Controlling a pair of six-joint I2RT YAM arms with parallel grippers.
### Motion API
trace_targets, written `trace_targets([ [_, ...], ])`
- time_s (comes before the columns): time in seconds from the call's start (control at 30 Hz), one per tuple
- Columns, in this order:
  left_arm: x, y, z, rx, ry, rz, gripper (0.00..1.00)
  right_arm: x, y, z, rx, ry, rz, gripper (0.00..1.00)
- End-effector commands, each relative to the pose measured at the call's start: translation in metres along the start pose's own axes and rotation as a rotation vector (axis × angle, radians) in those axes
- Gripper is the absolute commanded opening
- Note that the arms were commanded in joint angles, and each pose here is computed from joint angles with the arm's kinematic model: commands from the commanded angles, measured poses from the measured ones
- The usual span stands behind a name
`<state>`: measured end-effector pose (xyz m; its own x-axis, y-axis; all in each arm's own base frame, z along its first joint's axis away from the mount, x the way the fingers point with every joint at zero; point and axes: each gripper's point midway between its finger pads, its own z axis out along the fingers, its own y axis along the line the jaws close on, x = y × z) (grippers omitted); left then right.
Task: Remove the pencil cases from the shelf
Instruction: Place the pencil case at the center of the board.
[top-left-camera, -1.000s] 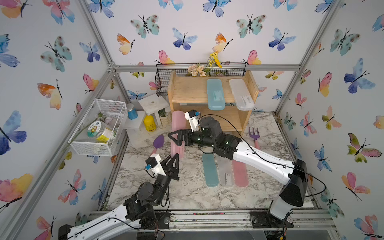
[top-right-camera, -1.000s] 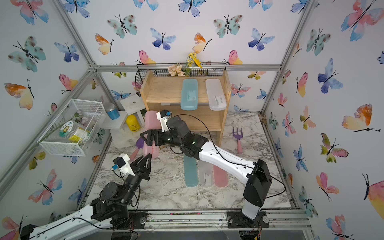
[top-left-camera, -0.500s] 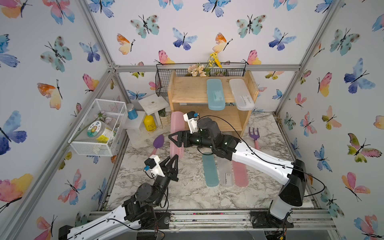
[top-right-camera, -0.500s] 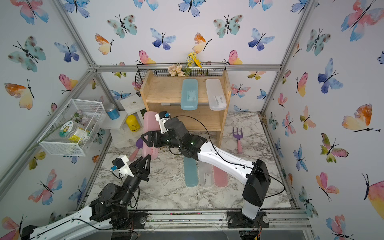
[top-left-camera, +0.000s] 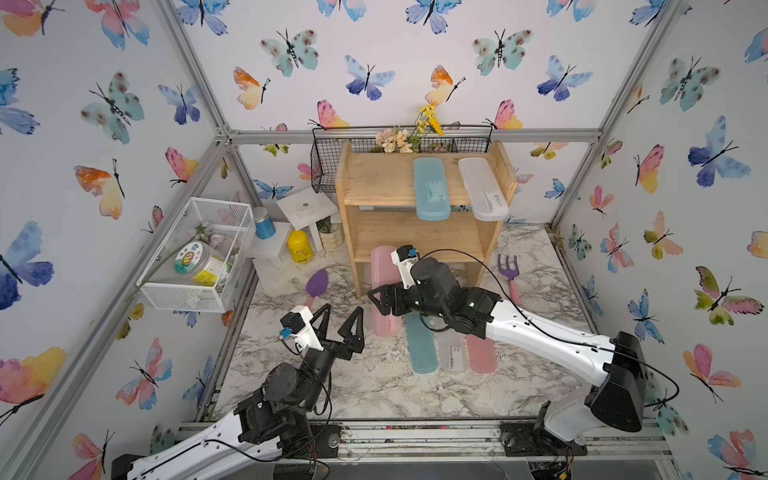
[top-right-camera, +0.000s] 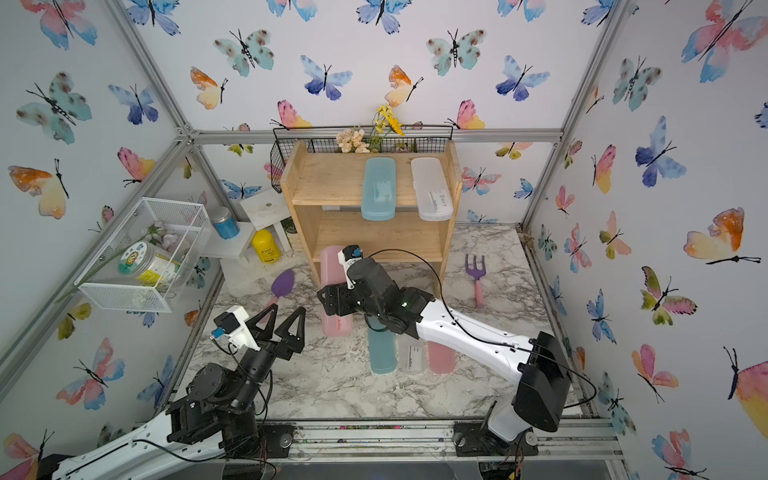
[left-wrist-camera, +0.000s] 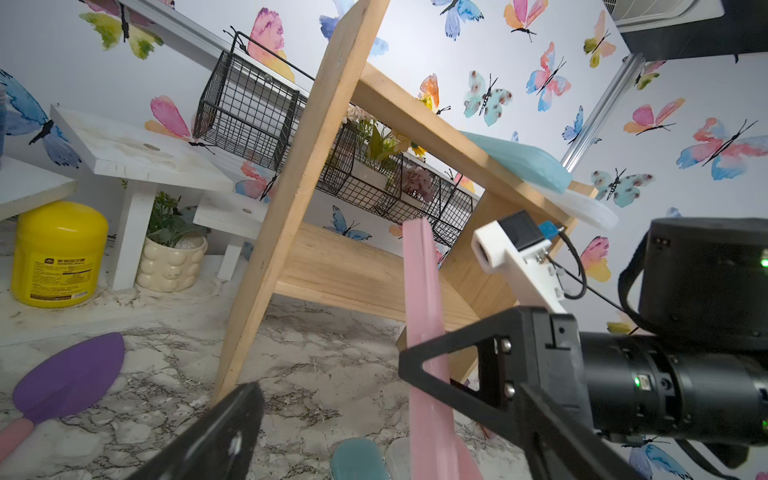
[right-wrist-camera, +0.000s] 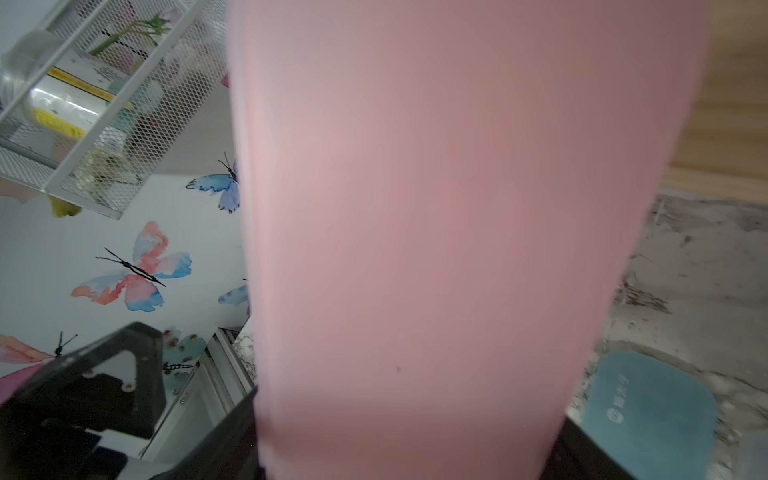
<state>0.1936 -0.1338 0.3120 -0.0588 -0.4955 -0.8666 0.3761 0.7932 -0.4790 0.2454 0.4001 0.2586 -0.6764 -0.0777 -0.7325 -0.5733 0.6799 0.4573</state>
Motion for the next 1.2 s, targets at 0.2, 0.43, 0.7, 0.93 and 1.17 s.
trace_targets([
  [0.2, -0.013, 0.037, -0.009, -0.225, 0.003, -0.011, 0.99, 0.1, -0.052, 0.013, 0.1, 0.22, 0.1, 0.79],
  [0.43, -0.004, 0.044, -0.008, -0.284, 0.036, -0.021, 0.99, 0.127, -0.061, 0.041, 0.114, 0.28, 0.164, 0.79],
  [0.7, 0.019, 0.043, 0.0, -0.3, 0.096, 0.006, 0.99, 0.141, -0.071, 0.079, 0.18, 0.343, 0.157, 0.81],
  [0.93, 0.019, 0.042, 0.001, -0.309, 0.099, 0.017, 0.99, 0.147, -0.081, 0.099, 0.246, 0.382, 0.145, 0.83],
  [1.17, 0.023, 0.051, -0.005, -0.317, 0.095, -0.022, 0.99, 0.15, -0.09, 0.113, 0.296, 0.383, 0.135, 0.86],
])
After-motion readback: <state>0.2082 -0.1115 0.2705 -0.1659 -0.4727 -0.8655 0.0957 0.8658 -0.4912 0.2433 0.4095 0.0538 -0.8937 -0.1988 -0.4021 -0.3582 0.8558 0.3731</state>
